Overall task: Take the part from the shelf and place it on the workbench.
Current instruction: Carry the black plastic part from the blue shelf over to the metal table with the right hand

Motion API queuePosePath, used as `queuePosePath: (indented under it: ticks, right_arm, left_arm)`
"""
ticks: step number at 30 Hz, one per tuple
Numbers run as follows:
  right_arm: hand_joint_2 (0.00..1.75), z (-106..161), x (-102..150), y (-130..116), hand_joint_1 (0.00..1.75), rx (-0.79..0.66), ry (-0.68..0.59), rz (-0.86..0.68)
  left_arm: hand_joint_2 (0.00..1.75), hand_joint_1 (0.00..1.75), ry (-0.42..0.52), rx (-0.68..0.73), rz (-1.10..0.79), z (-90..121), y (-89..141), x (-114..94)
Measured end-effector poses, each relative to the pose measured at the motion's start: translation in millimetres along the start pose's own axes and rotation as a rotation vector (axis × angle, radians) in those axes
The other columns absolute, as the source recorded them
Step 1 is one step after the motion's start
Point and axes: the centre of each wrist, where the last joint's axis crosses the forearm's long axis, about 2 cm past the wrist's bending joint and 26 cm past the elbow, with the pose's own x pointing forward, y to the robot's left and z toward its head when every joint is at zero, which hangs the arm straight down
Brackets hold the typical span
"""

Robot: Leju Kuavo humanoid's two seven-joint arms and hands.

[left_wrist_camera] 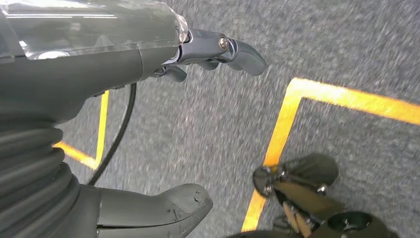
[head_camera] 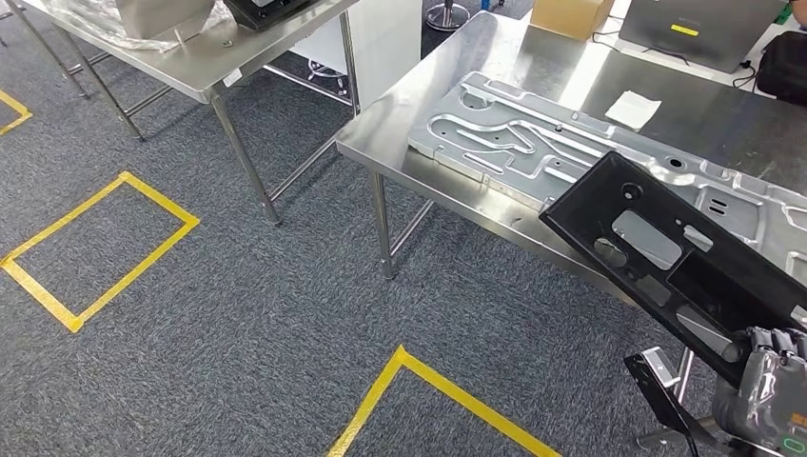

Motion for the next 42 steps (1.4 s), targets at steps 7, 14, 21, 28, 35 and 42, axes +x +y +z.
queuePosePath:
  ticks: [7,14,21,28,35,42]
  right_arm:
    - [1.75,0,0,0,1.75,0.001,0.003,0.0]
    - [1.75,-1,1,1,1.75,0.001,-0.005,-0.001]
    - [1.75,-14,23,15,1.75,0.008,-0.031,-0.028]
    - [1.75,-16,26,19,1.75,0.015,-0.047,-0.026]
    - [1.75,-18,28,21,1.75,0.017,-0.066,-0.023]
    - [1.75,-16,29,26,1.75,0.036,-0.07,-0.018]
  left_arm:
    - [1.75,0.0,0.019,-0.004,0.02,1,-1,-3]
    - [1.75,0.0,0.053,-0.03,0.052,2,-3,-5]
    - [1.75,0.0,0.038,-0.052,0.104,9,-14,-9]
    - [1.75,0.0,0.056,-0.034,0.116,13,-13,-11]
    - [1.75,0.0,0.063,-0.034,0.114,13,-14,-12]
    - [1.75,0.0,0.078,-0.036,0.113,15,-15,-17]
